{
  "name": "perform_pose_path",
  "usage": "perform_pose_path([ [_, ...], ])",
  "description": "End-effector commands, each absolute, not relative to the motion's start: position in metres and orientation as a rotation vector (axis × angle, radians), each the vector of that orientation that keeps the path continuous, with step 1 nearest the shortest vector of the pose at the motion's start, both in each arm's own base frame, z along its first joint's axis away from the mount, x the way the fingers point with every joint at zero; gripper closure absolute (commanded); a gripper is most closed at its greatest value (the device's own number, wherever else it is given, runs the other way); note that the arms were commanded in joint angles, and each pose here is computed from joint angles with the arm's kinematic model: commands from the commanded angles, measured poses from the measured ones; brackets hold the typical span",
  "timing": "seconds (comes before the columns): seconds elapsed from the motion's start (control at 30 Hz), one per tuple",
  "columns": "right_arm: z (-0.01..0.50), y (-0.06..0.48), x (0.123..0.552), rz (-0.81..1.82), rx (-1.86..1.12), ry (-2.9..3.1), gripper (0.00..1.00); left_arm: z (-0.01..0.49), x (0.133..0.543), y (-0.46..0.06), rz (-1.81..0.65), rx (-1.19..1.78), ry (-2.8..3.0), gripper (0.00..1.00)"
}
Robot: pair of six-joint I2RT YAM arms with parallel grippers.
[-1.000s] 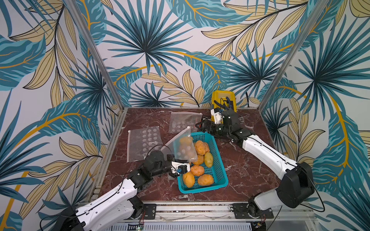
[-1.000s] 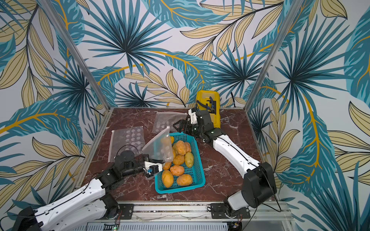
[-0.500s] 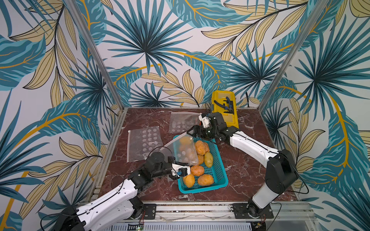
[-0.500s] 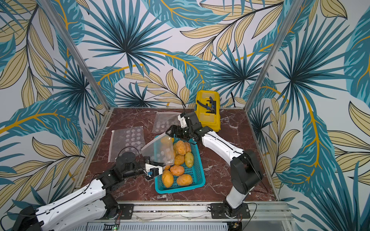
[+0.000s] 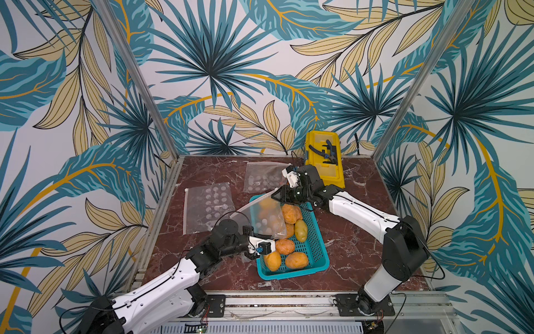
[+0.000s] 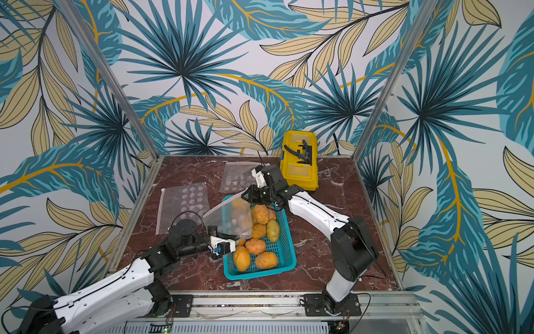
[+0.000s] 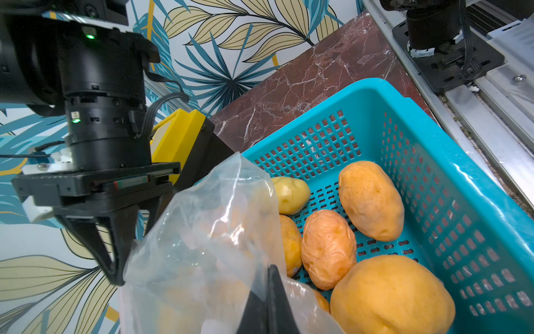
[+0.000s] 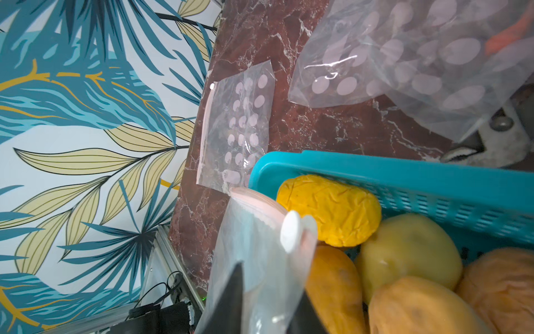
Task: Put the potatoes into a zipper bag and zip it
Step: Pick up the zipper food storage bag at the center of the board.
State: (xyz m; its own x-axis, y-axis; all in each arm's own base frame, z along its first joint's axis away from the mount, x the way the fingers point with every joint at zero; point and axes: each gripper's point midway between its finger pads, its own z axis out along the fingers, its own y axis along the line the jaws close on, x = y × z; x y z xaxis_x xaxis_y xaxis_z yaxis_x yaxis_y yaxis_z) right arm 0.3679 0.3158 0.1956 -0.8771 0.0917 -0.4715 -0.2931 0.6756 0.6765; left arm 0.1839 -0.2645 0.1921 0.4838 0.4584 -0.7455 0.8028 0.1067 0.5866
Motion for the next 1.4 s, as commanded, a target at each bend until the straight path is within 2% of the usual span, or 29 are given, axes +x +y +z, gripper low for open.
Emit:
perform_pose_path([
  [0.0, 0.202, 0.321, 0.375, 1.088, -0.184, 2.379, 0.93, 0.203, 0.187, -0.264, -0.349, 1.476, 1.135, 0.73],
  [0.03, 0.208, 0.320, 0.377, 1.078, -0.188, 2.366, 0.98, 0.207, 0.192, -0.262, -0.342, 1.434, 1.155, 0.66],
  [0.07, 0.216, 0.320, 0.381, 1.065, -0.194, 2.344, 1.00, 0.210, 0.193, -0.261, -0.343, 1.411, 1.167, 0.63],
  [0.13, 0.227, 0.316, 0.382, 1.033, -0.204, 2.331, 1.00, 0.214, 0.192, -0.260, -0.366, 1.382, 1.184, 0.54],
  [0.17, 0.237, 0.314, 0.384, 1.022, -0.214, 2.306, 1.00, 0.216, 0.192, -0.259, -0.371, 1.368, 1.192, 0.38],
  [0.2, 0.246, 0.314, 0.385, 1.014, -0.229, 2.283, 1.00, 0.218, 0.193, -0.258, -0.378, 1.348, 1.206, 0.02],
  [0.43, 0.313, 0.284, 0.401, 0.819, -0.242, 2.094, 1.00, 0.237, 0.216, -0.242, -0.347, 1.128, 1.357, 0.01],
  [0.6, 0.343, 0.243, 0.412, 0.578, -0.181, 2.009, 1.00, 0.266, 0.246, -0.212, -0.347, 0.758, 1.523, 0.01],
  [0.73, 0.366, 0.217, 0.404, 0.460, -0.175, 1.914, 1.00, 0.283, 0.257, -0.191, -0.413, 0.534, 1.572, 0.00],
  [0.87, 0.386, 0.194, 0.393, 0.360, -0.178, 1.774, 1.00, 0.295, 0.265, -0.178, -0.603, 0.352, 1.614, 0.01],
  [1.03, 0.387, 0.184, 0.374, 0.290, -0.273, 1.602, 1.00, 0.297, 0.293, -0.175, -0.897, 0.131, 1.756, 0.01],
  [1.13, 0.382, 0.178, 0.365, 0.244, -0.310, 1.509, 1.00, 0.297, 0.309, -0.171, -0.970, -0.051, 1.803, 0.01],
  [1.37, 0.364, 0.187, 0.371, 0.181, -0.393, 1.445, 1.00, 0.335, 0.306, -0.179, -1.138, -0.131, 1.757, 0.01],
])
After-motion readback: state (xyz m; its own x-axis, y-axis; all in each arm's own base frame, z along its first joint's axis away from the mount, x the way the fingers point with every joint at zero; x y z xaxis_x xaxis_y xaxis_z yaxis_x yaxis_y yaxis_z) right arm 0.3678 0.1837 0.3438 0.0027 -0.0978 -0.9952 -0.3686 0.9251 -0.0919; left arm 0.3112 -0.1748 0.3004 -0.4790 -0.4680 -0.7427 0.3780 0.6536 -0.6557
